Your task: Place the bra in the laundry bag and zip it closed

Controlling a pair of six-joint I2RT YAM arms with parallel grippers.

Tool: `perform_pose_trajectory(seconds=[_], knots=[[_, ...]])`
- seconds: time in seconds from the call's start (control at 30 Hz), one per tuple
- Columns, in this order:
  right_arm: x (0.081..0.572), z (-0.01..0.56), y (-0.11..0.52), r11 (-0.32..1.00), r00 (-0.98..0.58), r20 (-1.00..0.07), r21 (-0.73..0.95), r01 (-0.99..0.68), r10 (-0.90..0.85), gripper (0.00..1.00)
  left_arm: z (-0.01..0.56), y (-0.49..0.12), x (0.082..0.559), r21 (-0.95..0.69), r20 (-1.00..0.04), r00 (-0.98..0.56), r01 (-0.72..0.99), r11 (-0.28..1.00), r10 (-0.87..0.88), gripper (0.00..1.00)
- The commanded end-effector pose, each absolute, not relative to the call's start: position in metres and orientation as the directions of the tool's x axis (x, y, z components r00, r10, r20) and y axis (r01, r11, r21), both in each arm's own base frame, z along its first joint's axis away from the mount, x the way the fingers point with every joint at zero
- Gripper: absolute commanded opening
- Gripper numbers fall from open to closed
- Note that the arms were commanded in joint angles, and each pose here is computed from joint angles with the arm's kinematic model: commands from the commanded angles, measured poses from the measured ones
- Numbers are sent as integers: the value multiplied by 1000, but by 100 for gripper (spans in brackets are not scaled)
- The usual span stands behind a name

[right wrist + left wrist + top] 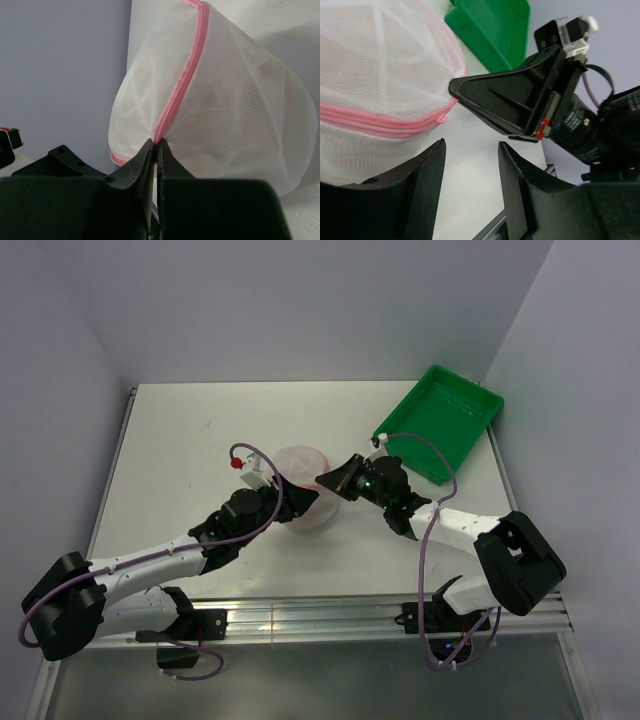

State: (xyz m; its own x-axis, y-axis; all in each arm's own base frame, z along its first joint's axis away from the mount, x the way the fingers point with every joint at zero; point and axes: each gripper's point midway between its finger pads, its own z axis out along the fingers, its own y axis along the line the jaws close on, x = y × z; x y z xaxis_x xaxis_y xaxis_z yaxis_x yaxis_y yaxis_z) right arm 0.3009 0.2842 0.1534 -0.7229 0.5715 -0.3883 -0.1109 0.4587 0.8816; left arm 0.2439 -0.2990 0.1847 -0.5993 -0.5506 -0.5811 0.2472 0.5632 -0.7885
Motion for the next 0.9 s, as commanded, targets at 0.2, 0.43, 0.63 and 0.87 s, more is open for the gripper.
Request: perform_pose_trajectory(seconds=[0.2, 0.43, 0.63, 0.87], knots=[[304, 187, 283, 413, -679, -428, 889, -197, 597, 0, 182, -301, 255, -758, -624, -560, 262, 598, -545, 50], [300, 190, 286, 412, -680, -436, 886, -210, 589, 0, 191, -306, 261, -751, -643, -533, 299, 589, -550, 49], [295, 189, 288, 412, -684, -437, 886, -215, 583, 0, 188, -307, 265, -746, -652, -513, 302, 593, -559, 44], [293, 186, 291, 415, -691, -440, 883, -219, 573, 0, 191, -303, 271, -745, -657, -479, 300, 596, -581, 36]])
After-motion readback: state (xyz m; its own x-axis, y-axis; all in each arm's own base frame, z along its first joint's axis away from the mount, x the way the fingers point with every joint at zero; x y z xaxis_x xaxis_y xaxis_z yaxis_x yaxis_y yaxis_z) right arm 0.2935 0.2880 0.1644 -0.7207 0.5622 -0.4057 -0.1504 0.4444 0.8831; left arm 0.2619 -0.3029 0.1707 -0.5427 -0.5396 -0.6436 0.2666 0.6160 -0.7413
